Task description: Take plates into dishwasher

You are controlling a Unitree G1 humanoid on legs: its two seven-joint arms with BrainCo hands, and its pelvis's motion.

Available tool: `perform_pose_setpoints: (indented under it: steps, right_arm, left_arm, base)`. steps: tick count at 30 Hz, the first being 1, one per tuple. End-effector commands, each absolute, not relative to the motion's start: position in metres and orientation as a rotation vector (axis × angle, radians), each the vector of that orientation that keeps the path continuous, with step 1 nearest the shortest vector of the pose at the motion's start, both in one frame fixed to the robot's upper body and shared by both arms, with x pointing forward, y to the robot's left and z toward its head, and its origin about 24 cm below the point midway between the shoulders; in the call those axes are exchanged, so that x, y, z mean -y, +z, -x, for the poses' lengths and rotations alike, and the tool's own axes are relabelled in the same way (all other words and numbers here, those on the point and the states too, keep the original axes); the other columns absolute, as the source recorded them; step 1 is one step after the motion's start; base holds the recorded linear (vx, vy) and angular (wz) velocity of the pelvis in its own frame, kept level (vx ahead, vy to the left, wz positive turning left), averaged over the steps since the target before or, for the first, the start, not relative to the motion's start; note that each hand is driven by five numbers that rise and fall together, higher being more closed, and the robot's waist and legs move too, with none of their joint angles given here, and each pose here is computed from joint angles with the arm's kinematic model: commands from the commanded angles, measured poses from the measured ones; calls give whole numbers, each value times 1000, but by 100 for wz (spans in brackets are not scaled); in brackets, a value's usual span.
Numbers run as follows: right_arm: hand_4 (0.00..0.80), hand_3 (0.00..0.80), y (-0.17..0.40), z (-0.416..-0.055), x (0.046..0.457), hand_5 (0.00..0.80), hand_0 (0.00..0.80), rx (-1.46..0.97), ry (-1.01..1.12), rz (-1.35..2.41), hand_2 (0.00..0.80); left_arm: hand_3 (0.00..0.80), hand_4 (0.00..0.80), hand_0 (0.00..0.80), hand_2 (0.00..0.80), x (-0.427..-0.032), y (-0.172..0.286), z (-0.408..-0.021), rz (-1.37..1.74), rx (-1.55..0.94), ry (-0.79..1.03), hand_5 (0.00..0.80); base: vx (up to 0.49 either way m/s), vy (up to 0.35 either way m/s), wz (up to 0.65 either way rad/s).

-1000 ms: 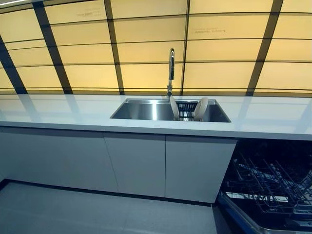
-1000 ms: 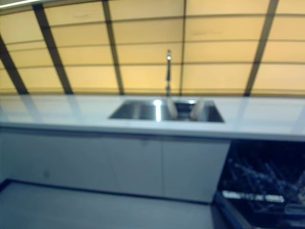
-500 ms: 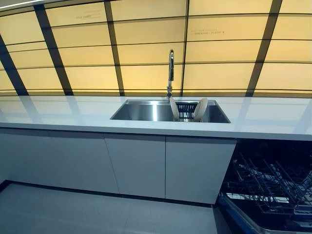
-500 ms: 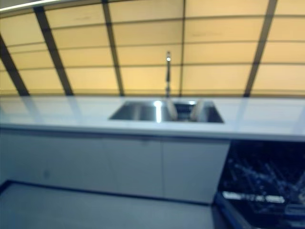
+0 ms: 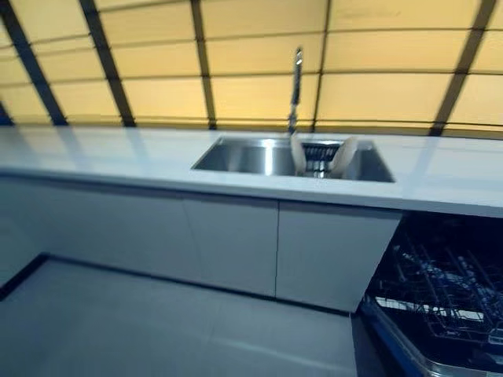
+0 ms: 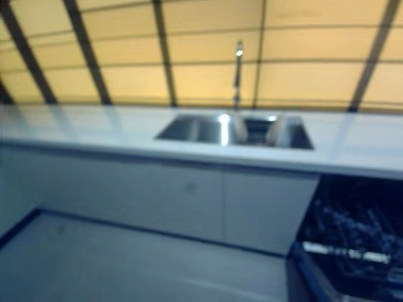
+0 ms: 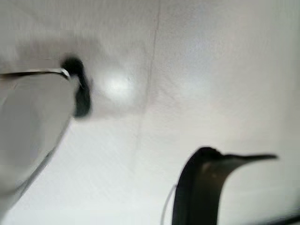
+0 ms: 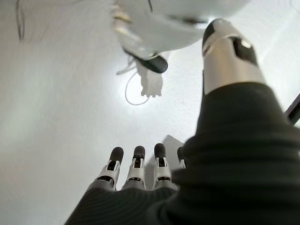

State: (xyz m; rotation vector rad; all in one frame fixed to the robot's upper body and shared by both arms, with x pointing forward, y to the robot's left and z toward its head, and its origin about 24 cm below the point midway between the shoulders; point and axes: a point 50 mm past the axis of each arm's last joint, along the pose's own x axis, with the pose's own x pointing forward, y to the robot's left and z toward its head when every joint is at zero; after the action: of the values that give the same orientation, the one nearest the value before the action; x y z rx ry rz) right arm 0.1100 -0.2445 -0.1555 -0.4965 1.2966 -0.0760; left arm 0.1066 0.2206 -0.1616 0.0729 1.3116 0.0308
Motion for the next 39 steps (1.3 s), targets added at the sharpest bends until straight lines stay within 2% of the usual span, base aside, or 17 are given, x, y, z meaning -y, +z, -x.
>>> perform_pose_setpoints:
  steps: [1, 5, 8, 17, 22, 29, 33, 39]
  right_arm:
    - [0, 0, -155, -98, 258, 0, 0, -1345, -143, 493, 0]
    - [0, 0, -156, -91, 261, 0, 0, -1381, -190, 484, 0]
    - [0, 0, -156, -89, 261, 0, 0, -1380, -141, 519, 0]
    - [0, 0, -156, -96, 254, 0, 0, -1342, -159, 538, 0]
    - [0, 0, -155, -98, 257, 0, 0, -1318, -175, 516, 0]
    - [0, 0, -153, -97, 265, 0, 0, -1320, -223, 500, 0]
    - [0, 0, -156, -87, 263, 0, 0, -1370, -236, 500, 0]
    - [0, 0, -154, -96, 260, 0, 0, -1341, -236, 502, 0]
  left_arm:
    - [0, 0, 0, 0, -219, -164, -98, -8, -1302, 86, 0]
    - [0, 0, 0, 0, -212, -168, -83, 111, -1344, 165, 0]
    - [0, 0, 0, 0, -218, -167, -84, 91, -1341, 182, 0]
    - [0, 0, 0, 0, -229, -162, -99, -59, -1335, 78, 0]
    - [0, 0, 0, 0, -235, -162, -94, -94, -1392, 85, 0]
    - [0, 0, 0, 0, -239, -163, -86, -101, -1414, 80, 0]
    - [0, 0, 0, 0, -238, -164, -81, -99, -1420, 80, 0]
    - [0, 0, 0, 0, -228, -166, -85, -143, -1409, -19, 0]
  base:
    - [472, 103, 8]
    - [540, 210, -2]
    - [364, 207, -77]
    - [235, 167, -37]
    - [258, 206, -9]
    - [384, -106, -6]
    - [461, -159, 45]
    - [292, -113, 34]
